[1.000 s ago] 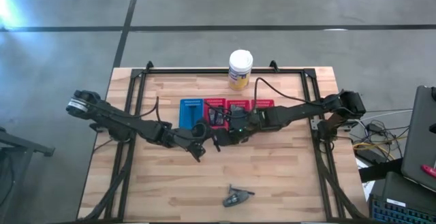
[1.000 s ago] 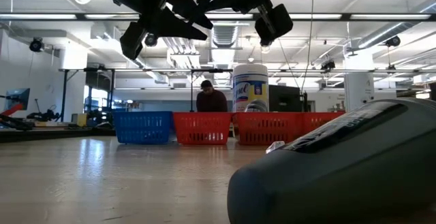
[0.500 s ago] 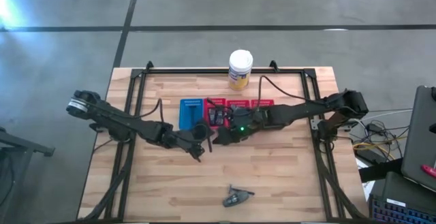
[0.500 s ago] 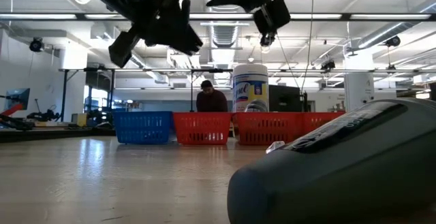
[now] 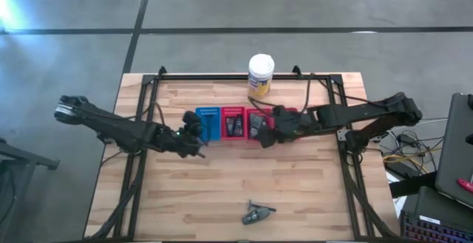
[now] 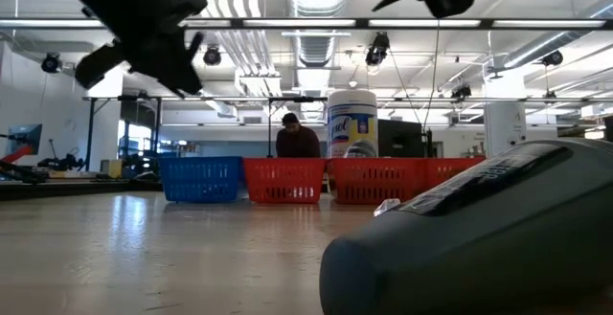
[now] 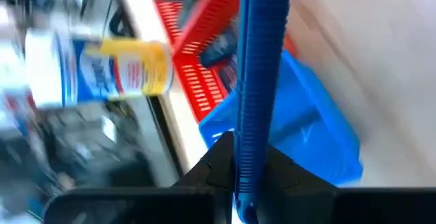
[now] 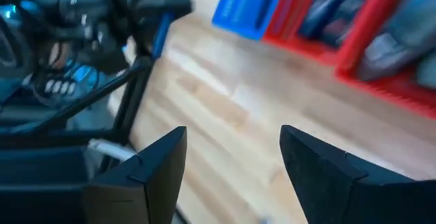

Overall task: Pick & Place Travel size toiletries
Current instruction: Put the blue razor into the blue bin

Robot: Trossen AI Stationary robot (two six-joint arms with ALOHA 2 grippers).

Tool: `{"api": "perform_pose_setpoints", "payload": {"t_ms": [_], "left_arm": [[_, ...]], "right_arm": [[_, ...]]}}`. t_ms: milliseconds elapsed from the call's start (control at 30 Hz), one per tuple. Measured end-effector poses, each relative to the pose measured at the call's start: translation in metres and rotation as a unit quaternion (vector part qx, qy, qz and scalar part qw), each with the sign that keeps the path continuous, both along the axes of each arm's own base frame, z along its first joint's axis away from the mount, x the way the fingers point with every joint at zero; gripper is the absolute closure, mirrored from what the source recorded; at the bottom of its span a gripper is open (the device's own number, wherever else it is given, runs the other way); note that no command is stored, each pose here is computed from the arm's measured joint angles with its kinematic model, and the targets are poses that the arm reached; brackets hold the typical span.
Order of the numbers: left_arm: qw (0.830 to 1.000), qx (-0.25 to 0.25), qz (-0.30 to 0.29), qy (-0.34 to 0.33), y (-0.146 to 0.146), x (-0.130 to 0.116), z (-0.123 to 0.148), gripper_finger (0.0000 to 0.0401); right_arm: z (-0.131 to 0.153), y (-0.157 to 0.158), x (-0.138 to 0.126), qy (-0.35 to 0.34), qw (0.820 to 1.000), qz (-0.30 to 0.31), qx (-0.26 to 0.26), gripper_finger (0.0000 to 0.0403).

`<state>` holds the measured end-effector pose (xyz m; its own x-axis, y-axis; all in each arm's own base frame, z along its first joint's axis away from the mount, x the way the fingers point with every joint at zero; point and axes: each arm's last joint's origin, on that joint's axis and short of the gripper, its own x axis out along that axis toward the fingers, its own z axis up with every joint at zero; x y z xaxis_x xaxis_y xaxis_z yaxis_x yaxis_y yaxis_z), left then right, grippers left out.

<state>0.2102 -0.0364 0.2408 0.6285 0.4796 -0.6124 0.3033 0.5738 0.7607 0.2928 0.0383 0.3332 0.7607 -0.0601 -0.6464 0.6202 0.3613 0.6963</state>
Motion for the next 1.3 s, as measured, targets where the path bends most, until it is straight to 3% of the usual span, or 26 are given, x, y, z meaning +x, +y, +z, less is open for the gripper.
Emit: {"api": "perform_pose_setpoints", "payload": {"t_ms": [167, 367, 433, 700, 1067, 1300], "left_arm": [[0.982, 0.125, -0.098, 0.108, 0.017, 0.001, -0.020, 0.0367], [0.937, 0.157, -0.174, 0.259, 0.041, 0.008, -0.047, 0.0367], [0.936, 0.152, -0.172, 0.267, 0.048, 0.014, -0.048, 0.0368], [0.962, 0.093, -0.181, 0.180, 0.064, 0.040, -0.020, 0.0369], [0.950, 0.038, -0.174, 0.257, 0.093, 0.050, -0.050, 0.0366], [0.950, 0.025, -0.174, 0.259, 0.098, 0.061, -0.054, 0.0364]], "right_arm": [[0.005, -0.007, -0.013, 0.007, 1.000, -0.008, -0.025, 0.0165], [0.002, -0.010, -0.010, 0.013, 0.999, -0.003, -0.041, 0.0177], [-0.002, -0.010, -0.009, 0.021, 0.999, -0.001, -0.042, 0.0183], [-0.013, -0.003, -0.007, 0.037, 0.999, 0.018, -0.033, 0.0197], [-0.018, 0.000, -0.008, 0.043, 0.998, 0.024, -0.034, 0.0203], [-0.018, 0.000, -0.008, 0.045, 0.998, 0.028, -0.039, 0.0211]]}}
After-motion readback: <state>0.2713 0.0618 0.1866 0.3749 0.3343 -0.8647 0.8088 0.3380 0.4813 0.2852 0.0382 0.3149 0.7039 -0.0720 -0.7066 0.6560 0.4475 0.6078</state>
